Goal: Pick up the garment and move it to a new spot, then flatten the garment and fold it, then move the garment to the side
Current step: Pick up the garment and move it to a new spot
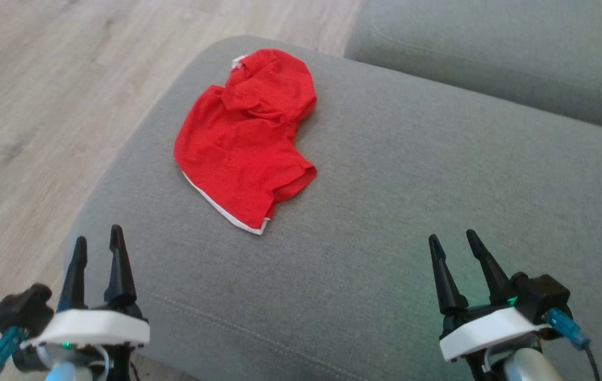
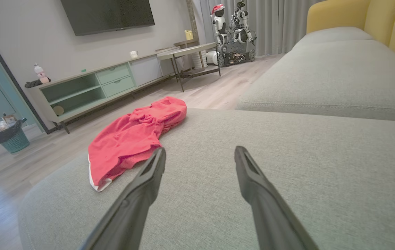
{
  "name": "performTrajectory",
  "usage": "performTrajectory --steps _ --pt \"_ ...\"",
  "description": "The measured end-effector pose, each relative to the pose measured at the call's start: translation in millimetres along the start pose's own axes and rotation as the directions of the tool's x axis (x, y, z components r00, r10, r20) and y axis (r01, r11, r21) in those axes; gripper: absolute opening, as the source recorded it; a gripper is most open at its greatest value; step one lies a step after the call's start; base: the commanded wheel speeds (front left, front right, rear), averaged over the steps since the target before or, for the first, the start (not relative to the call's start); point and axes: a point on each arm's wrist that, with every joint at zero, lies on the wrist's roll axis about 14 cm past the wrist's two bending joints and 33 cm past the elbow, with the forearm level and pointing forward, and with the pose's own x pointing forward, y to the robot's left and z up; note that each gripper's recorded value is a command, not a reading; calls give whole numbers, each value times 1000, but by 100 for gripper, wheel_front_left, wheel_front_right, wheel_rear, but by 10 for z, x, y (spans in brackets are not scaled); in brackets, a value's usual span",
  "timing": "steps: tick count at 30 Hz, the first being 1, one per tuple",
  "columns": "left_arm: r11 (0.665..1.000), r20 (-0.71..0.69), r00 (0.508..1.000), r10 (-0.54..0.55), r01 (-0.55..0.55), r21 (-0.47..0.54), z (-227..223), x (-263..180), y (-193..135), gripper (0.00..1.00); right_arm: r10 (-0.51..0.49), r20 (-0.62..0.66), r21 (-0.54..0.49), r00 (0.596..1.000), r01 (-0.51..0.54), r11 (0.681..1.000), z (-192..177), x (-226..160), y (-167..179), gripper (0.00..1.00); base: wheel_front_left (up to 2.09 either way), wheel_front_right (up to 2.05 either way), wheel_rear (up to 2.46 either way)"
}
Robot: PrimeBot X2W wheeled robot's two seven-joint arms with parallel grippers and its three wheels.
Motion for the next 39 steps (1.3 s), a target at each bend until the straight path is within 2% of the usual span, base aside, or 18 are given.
performTrajectory --steps 7,13,22,30,33,37,38,39 --pt "998 -84 996 -14 19 61 -243 382 -79 100 -70 -4 -9 998 70 997 -8 -14 -278 100 0 0 0" --pt "984 -256 964 -73 112 140 -557 832 -268 100 -140 16 -24 990 140 990 68 26 -581 100 0 0 0" --pt "942 -538 838 -94 249 224 -1141 1300 -487 100 -245 22 -29 969 246 969 78 -25 -1012 100 0 0 0" --pt "903 -699 714 -42 326 280 -1575 1529 -537 100 -322 4 -32 947 322 946 -4 -138 -1299 100 0 0 0" --pt "894 -726 688 -24 340 292 -1662 1557 -531 100 -337 -2 -31 941 337 941 -30 -166 -1355 100 0 0 0" --pt "879 -784 620 0 373 296 -1849 1533 -558 100 -360 6 -33 933 360 933 -14 -182 -1451 100 0 0 0" --pt "879 -794 607 -1 380 290 -1879 1532 -587 90 -365 5 -33 931 365 931 -18 -192 -1469 100 0 0 0" --pt "882 -802 597 0 377 281 -1892 1541 -600 38 -368 4 -33 930 368 929 -22 -200 -1480 100 0 0 0"
